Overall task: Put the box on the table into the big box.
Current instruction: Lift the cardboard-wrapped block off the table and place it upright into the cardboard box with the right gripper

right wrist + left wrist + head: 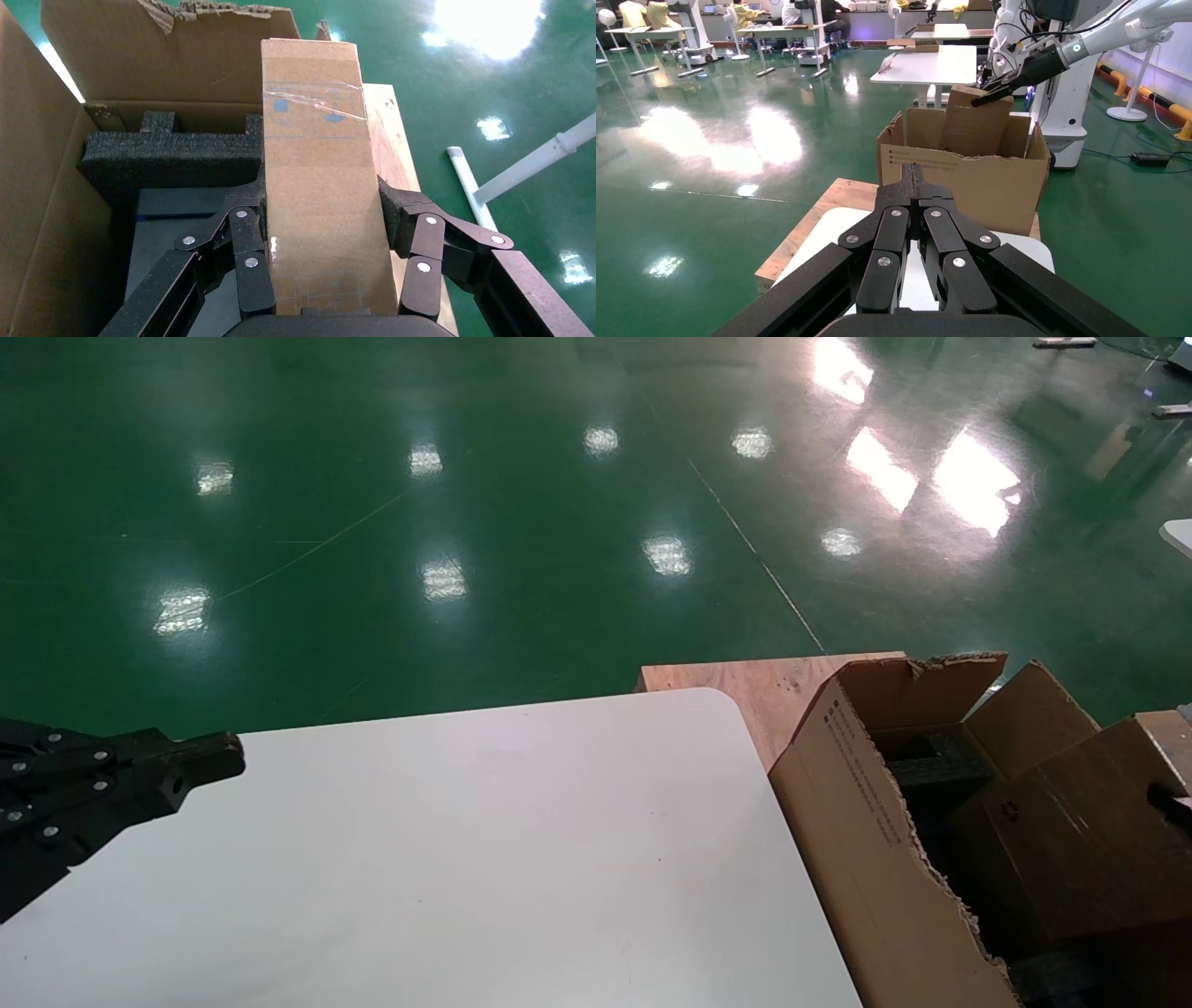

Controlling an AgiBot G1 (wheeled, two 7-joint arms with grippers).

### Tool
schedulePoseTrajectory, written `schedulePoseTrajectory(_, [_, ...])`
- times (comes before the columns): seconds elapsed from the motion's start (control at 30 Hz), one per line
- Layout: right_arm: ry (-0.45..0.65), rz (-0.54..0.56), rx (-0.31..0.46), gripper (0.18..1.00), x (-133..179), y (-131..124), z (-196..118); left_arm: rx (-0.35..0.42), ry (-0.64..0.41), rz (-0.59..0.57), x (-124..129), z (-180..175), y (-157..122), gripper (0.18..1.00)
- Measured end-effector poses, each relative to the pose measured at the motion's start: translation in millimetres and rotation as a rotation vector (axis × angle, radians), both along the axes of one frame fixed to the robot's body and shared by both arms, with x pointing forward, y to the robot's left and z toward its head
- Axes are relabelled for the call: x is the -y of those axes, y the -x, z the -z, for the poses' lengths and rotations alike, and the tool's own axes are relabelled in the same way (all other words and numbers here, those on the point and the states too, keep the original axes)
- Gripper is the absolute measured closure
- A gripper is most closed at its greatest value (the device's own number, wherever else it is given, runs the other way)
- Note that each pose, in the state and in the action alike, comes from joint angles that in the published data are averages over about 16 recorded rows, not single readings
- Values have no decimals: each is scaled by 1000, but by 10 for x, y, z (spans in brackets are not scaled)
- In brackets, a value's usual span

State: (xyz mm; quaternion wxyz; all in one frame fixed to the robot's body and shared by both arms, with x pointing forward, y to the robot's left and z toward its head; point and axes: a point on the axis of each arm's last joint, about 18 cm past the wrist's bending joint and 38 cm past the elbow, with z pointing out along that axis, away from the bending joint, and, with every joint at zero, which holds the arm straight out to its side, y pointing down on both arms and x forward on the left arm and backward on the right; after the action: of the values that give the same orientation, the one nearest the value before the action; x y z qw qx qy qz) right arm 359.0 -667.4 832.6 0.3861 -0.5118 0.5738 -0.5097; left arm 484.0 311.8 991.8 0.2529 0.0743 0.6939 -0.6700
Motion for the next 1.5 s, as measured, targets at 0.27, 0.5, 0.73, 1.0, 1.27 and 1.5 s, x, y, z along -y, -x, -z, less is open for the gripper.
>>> schedulePoseTrajectory(0.27, [-11,-12,-29,702,-40,-107,82,0,0,0,0,0,0,993])
schedulePoseTrajectory(0.5, [-25,-19,-58,702,-49,-205,220,0,0,0,0,0,0,993])
schedulePoseTrajectory(0.73, [-40,-31,-87,702,-62,-301,370,0,0,0,0,0,0,993])
schedulePoseTrajectory(1.0, [-54,-47,-121,702,-109,-436,533,0,0,0,0,0,0,993])
schedulePoseTrajectory(1.27, [-60,-55,-155,703,-152,-548,655,0,0,0,0,0,0,993])
schedulePoseTrajectory(1.5, [-54,-61,-182,703,-169,-587,705,0,0,0,0,0,0,993])
